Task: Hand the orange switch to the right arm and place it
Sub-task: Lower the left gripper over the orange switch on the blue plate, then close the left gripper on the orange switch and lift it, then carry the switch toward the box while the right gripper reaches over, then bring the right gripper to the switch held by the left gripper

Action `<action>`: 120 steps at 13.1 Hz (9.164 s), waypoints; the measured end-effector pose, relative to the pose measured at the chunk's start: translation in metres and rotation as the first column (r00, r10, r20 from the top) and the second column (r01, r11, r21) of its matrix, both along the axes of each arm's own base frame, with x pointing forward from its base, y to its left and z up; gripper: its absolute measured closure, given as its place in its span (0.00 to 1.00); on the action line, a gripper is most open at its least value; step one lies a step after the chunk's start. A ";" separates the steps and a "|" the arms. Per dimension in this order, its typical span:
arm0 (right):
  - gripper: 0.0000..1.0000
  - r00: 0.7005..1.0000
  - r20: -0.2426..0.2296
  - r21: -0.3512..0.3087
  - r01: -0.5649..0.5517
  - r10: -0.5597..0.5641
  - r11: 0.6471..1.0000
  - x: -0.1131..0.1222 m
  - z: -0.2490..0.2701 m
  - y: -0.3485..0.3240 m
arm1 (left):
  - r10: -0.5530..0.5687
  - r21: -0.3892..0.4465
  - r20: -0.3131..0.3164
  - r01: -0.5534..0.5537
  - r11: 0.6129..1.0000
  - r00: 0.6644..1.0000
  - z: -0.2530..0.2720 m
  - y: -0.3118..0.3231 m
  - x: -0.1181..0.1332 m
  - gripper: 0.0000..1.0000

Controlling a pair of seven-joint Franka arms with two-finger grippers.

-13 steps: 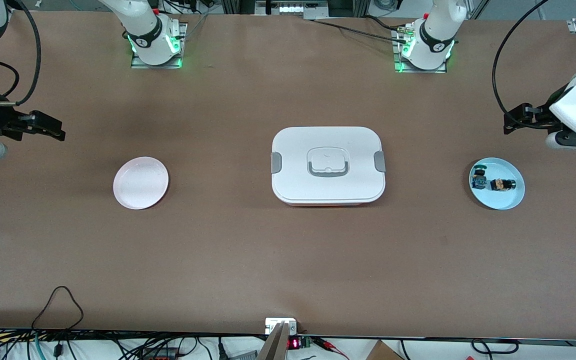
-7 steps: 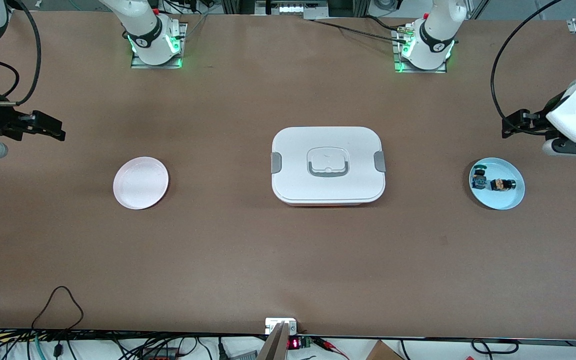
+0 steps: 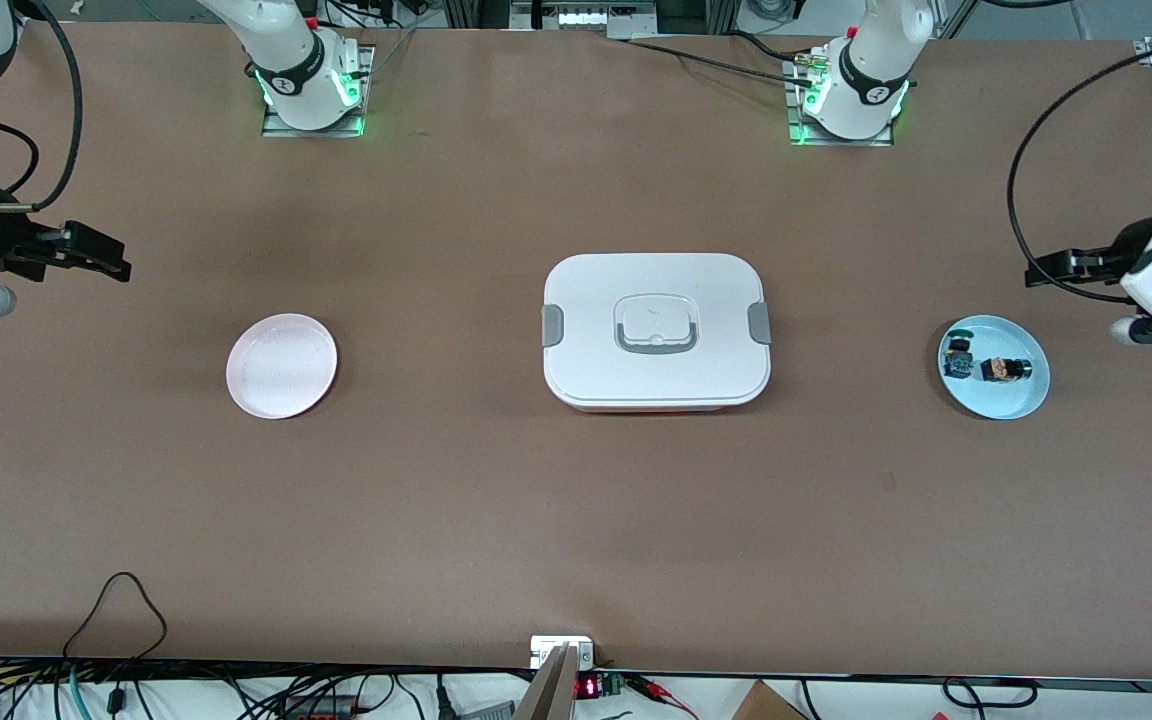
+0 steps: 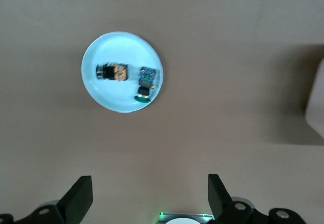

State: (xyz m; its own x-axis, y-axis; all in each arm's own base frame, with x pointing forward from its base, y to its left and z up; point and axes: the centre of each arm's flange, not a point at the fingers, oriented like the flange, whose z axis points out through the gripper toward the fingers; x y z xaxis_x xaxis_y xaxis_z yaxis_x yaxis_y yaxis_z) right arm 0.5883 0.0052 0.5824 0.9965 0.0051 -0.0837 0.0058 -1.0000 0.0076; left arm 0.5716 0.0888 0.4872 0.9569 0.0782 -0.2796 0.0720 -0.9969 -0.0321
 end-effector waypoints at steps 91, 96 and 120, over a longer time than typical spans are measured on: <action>0.00 0.961 -0.276 0.956 0.271 0.029 0.114 -0.007 -0.153 0.228 | 0.315 -0.196 0.928 0.979 -0.047 0.201 -0.061 -0.434 0.008 0.28; 0.00 0.963 -0.269 0.962 0.269 0.000 0.047 -0.011 -0.163 0.274 | 0.315 -0.194 0.928 0.980 -0.048 0.199 -0.061 -0.434 0.007 0.28; 0.03 0.937 -0.349 0.937 0.349 -0.029 -0.026 -0.009 -0.156 0.343 | 0.331 -0.206 0.921 0.978 -0.034 0.205 -0.058 -0.449 0.002 0.28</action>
